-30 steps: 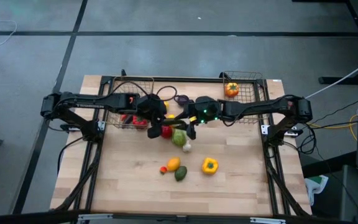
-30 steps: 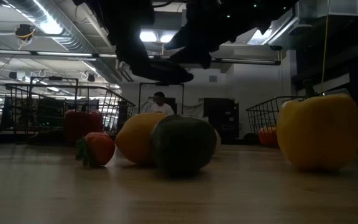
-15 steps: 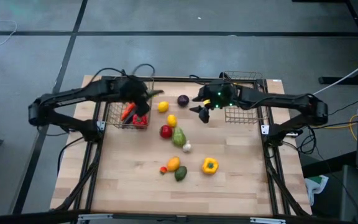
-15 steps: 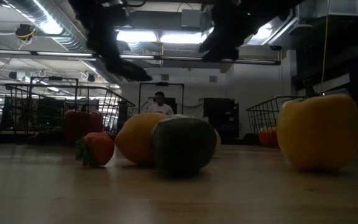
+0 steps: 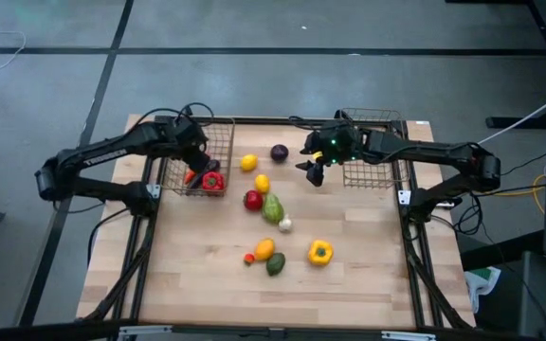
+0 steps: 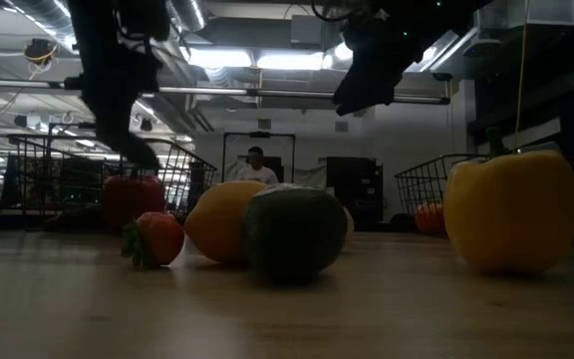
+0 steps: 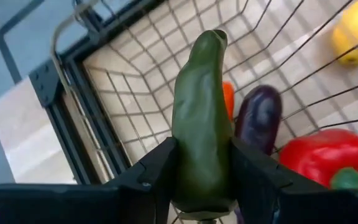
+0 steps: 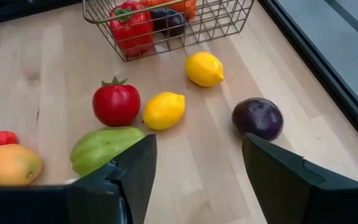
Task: Sort produce into baskets
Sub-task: Put the green chili pepper into the left gold wire basket
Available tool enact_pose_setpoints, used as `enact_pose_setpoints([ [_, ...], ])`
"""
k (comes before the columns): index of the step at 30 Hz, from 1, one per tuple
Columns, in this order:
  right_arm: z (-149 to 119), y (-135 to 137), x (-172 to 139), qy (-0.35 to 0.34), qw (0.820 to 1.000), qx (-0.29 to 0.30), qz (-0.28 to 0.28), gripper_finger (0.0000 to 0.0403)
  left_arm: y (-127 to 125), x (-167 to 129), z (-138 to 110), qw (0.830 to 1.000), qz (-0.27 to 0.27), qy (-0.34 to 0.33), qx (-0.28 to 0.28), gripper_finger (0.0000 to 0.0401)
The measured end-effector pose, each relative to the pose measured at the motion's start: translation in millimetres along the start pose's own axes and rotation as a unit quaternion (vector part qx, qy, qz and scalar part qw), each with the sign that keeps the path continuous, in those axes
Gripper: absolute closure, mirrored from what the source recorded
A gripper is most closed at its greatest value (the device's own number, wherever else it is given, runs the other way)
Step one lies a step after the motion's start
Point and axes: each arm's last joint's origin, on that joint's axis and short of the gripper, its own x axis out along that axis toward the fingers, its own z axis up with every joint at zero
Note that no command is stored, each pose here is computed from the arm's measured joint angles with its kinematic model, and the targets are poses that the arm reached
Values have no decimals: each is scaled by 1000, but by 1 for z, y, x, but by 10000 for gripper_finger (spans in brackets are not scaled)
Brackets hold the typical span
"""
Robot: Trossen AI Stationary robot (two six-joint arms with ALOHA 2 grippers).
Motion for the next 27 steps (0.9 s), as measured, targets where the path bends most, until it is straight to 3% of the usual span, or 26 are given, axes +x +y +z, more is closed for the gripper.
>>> enact_pose_setpoints([
  [6, 0, 0, 0, 0, 1000, 0, 0, 166, 1, 19, -11, 999, 17, 25, -33, 267],
  [13, 0, 0, 0, -1, 1000, 0, 0, 166, 0, 37, -14, 998, 15, 10, -56, 267],
  [27, 0, 0, 0, -1, 1000, 0, 0, 166, 7, 60, -24, 997, 33, 24, -71, 266],
])
